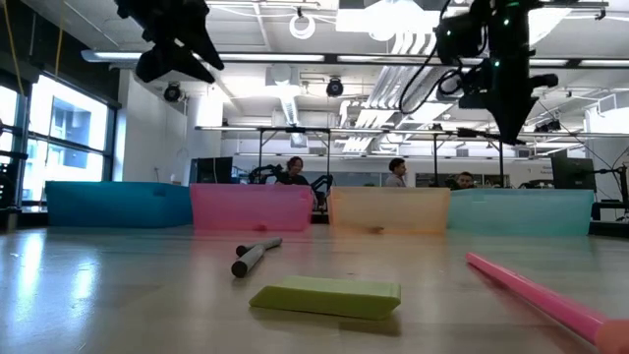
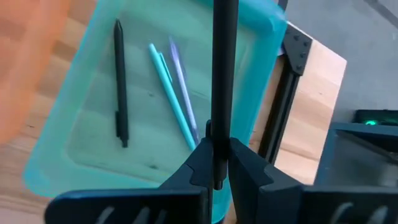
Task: Sort crayons/erasers/pens/pencils in bins
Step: Put the black pen into the green bin
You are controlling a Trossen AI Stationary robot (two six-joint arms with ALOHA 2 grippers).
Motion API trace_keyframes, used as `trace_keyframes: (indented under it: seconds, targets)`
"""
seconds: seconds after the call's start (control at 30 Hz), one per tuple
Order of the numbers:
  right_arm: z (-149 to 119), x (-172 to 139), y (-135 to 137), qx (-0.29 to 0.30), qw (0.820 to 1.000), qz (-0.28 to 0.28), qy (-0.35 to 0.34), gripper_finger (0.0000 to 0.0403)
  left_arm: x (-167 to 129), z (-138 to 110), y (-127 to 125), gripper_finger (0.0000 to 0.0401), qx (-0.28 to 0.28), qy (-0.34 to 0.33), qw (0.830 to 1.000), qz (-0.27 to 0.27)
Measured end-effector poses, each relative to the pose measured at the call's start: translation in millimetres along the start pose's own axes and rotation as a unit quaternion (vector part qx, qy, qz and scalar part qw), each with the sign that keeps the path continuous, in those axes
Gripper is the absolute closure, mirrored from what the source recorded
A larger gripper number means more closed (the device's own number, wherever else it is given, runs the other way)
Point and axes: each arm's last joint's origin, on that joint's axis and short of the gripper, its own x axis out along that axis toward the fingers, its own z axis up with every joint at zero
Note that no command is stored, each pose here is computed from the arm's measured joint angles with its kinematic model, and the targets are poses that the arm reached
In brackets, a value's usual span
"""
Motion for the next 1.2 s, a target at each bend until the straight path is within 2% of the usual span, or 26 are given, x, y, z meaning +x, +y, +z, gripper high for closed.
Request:
trace_keyframes:
  seconds: [0.17, 0.43, 0.63, 0.9, 1.2]
  targets:
    - [15, 23, 6, -0.034, 0.999, 0.0, 0.038, 0.0387, 12, -1, -1, 0.0246, 0.015, 0.018, 1.0, 0.014]
    - [31, 63, 18, -0.076, 0.989, 0.026, 0.121, 0.0387, 34, -6, -2, 0.0197, -0.013, 0.058, 0.998, 0.031]
    - [38, 85, 28, -0.1, 0.982, 0.057, 0.151, 0.0387, 45, -11, -11, 0.0196, 0.007, 0.085, 0.996, 0.009]
    - [38, 100, 36, -0.114, 0.976, 0.049, 0.179, 0.0387, 53, -19, -34, 0.0199, 0.013, 0.071, 0.997, -0.039]
    - [39, 110, 38, -0.131, 0.968, 0.067, 0.202, 0.0386, 49, -18, -52, 0.0199, 0.013, 0.054, 0.996, -0.076]
